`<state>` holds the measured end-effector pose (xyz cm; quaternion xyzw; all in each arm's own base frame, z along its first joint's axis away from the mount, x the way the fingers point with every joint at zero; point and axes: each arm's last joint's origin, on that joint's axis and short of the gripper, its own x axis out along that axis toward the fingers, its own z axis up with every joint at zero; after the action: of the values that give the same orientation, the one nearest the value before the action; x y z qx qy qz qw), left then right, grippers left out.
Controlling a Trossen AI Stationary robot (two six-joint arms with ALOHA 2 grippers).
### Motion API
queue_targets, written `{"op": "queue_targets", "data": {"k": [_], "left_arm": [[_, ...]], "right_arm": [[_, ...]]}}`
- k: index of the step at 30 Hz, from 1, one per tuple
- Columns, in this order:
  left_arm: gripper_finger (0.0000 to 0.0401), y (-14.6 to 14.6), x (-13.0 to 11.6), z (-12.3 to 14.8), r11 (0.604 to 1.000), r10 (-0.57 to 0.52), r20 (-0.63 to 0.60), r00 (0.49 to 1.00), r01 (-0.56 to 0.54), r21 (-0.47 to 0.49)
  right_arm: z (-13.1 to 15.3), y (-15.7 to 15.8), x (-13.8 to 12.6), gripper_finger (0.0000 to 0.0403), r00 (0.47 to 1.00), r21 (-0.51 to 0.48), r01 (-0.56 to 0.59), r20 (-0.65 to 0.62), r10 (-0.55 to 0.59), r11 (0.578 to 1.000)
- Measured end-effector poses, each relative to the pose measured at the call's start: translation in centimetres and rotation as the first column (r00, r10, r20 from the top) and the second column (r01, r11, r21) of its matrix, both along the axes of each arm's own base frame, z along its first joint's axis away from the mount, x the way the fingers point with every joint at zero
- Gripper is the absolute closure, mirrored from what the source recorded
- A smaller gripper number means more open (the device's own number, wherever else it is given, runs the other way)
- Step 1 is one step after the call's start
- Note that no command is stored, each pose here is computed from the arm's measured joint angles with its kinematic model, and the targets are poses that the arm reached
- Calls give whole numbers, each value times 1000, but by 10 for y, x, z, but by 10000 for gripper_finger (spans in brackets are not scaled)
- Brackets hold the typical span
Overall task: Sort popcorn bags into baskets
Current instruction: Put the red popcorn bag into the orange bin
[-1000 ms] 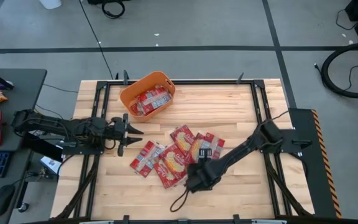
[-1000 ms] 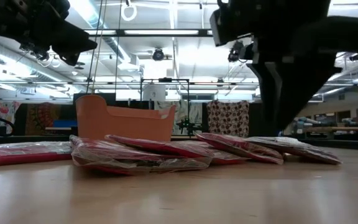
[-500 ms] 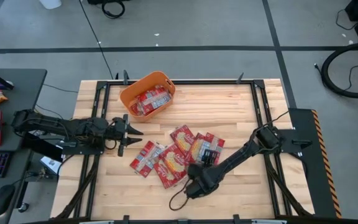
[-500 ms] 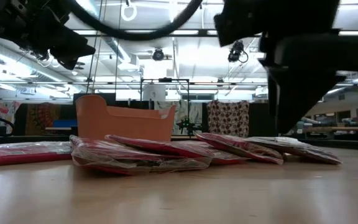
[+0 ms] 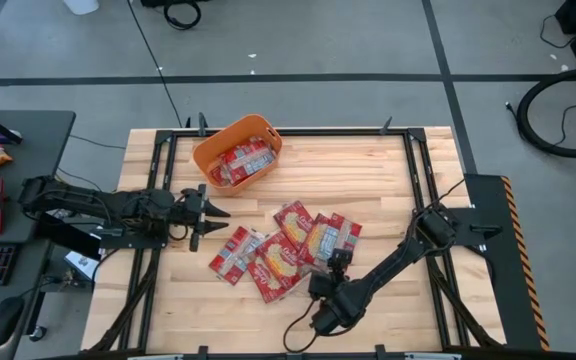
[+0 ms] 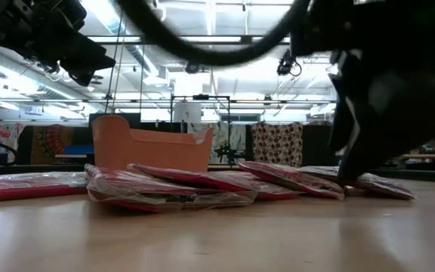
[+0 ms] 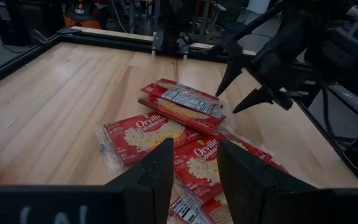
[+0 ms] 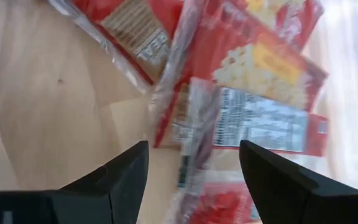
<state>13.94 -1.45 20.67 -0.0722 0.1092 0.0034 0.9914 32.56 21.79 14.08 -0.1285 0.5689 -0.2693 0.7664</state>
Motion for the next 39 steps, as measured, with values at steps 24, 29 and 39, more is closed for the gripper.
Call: {"op": "queue_targets", "data": {"k": [24,29,39], "left_arm": [[273,0,0,0,1000,0,0,1000,0,0],[273,0,0,0,1000,0,0,1000,0,0],[273,0,0,0,1000,0,0,1000,0,0]], "right_arm": [[-31,-11,-23,219,999,-92,27,-15,-29,995],[-32,-13,-25,280,999,-93,38,-27,-40,995],[-24,-15,-29,391,996,-73,54,-69,-59,996]]}}
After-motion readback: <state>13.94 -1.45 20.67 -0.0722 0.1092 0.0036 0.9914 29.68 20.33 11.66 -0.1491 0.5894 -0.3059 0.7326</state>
